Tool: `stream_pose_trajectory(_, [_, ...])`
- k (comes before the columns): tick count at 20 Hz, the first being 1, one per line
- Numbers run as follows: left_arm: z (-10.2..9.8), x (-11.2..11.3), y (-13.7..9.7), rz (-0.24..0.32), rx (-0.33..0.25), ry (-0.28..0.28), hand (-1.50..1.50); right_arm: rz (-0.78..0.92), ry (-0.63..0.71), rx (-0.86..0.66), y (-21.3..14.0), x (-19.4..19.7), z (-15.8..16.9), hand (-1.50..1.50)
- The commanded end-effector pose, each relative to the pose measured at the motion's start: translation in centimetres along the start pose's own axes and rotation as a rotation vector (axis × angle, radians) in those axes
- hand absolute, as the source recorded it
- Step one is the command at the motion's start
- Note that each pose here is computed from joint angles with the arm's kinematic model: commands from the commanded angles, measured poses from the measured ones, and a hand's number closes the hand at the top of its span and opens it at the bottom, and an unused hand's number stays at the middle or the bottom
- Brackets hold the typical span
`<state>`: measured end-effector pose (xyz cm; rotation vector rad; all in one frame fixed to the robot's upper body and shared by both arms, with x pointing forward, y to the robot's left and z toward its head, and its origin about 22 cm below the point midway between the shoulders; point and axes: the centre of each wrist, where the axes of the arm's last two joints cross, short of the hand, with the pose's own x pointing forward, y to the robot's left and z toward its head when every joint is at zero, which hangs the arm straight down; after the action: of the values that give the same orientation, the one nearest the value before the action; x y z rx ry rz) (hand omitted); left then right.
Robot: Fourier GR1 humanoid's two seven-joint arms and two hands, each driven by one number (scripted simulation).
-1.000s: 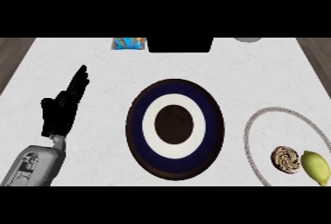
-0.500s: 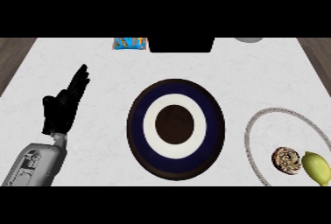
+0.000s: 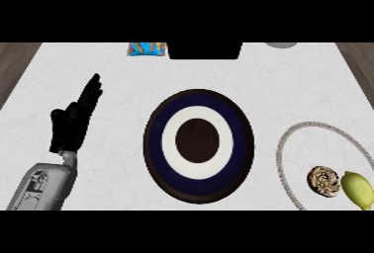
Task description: Pick the lemon from the placemat and place it in the plate
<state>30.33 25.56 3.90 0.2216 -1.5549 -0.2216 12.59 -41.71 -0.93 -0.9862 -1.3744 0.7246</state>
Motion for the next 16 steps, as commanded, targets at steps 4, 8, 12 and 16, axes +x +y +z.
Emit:
stream_pose_trajectory(4, [0.5, -0.2, 1.0, 0.004, -0.005, -0.002, 0.00, 0.010, 0.027, 0.022, 0.0, -2.4, -0.2, -1.50])
stream_pose_trajectory(8, [0.0, 0.3, -1.1, 0.015, 0.015, -0.008, 0.00, 0.000, 0.041, 0.030, 0.4, -3.1, -2.1, -1.50])
stream_pose_trajectory(12, [-0.7, 1.1, -0.1, 0.004, 0.018, -0.014, 0.00, 0.016, -0.013, 0.028, 4.4, -1.7, -3.2, 1.50])
stream_pose_trajectory(16, [0.4, 1.2, -2.0, 0.019, -0.006, -0.003, 0.00, 0.045, -0.003, -0.051, 5.2, -2.8, -1.5, 1.50])
